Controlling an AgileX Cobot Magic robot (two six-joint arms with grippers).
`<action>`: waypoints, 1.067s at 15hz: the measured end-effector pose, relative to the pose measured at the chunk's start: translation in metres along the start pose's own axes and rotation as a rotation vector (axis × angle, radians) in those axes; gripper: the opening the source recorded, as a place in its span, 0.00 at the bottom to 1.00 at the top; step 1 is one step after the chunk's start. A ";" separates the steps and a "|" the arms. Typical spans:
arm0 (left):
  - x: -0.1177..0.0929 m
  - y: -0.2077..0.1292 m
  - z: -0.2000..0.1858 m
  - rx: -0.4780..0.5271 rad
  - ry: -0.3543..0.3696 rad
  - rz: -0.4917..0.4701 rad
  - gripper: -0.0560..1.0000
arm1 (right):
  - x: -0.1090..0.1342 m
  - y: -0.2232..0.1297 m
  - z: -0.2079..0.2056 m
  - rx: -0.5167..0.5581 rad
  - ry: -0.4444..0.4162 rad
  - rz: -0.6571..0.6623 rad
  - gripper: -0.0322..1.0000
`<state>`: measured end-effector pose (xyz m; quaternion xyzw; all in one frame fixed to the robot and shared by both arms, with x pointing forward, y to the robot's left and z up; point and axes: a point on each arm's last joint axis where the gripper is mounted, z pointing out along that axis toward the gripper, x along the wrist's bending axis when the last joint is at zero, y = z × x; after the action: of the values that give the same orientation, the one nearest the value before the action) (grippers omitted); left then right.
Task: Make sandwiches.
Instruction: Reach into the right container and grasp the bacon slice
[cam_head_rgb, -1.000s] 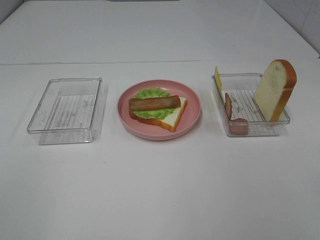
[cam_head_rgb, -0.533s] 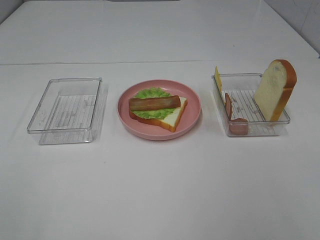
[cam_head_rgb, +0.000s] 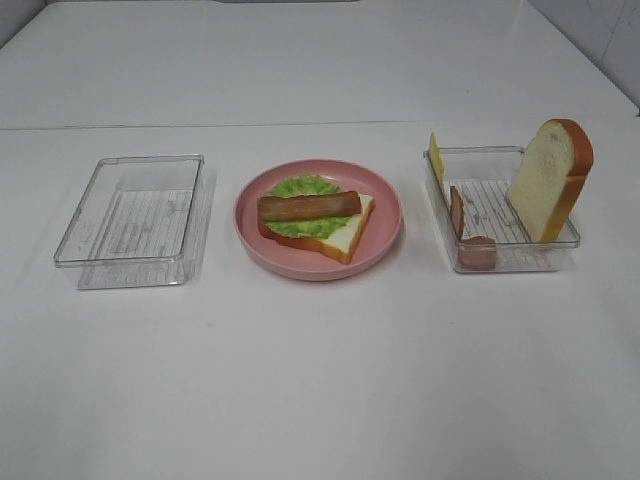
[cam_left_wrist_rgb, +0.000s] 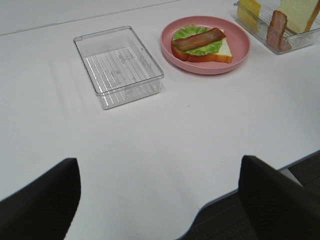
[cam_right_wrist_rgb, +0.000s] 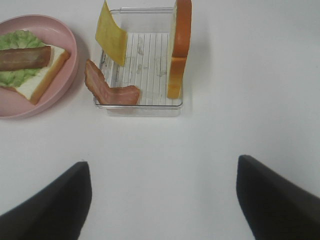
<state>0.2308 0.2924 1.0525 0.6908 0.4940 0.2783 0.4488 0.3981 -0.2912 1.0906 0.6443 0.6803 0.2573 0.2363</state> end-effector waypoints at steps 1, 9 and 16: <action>0.001 0.000 0.000 0.000 0.009 0.005 0.82 | 0.002 0.031 0.024 0.069 0.030 0.011 0.77; 0.003 0.000 0.000 0.000 0.028 0.016 0.82 | 0.010 0.105 0.111 0.346 0.148 0.033 0.77; 0.003 0.000 0.000 0.000 0.028 0.016 0.82 | 0.082 0.125 0.184 0.564 0.233 -0.127 0.77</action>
<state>0.2317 0.2948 1.0525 0.6906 0.4947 0.2915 0.4398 0.6084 -0.1958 1.0341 0.6067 0.7863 0.1154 -0.0159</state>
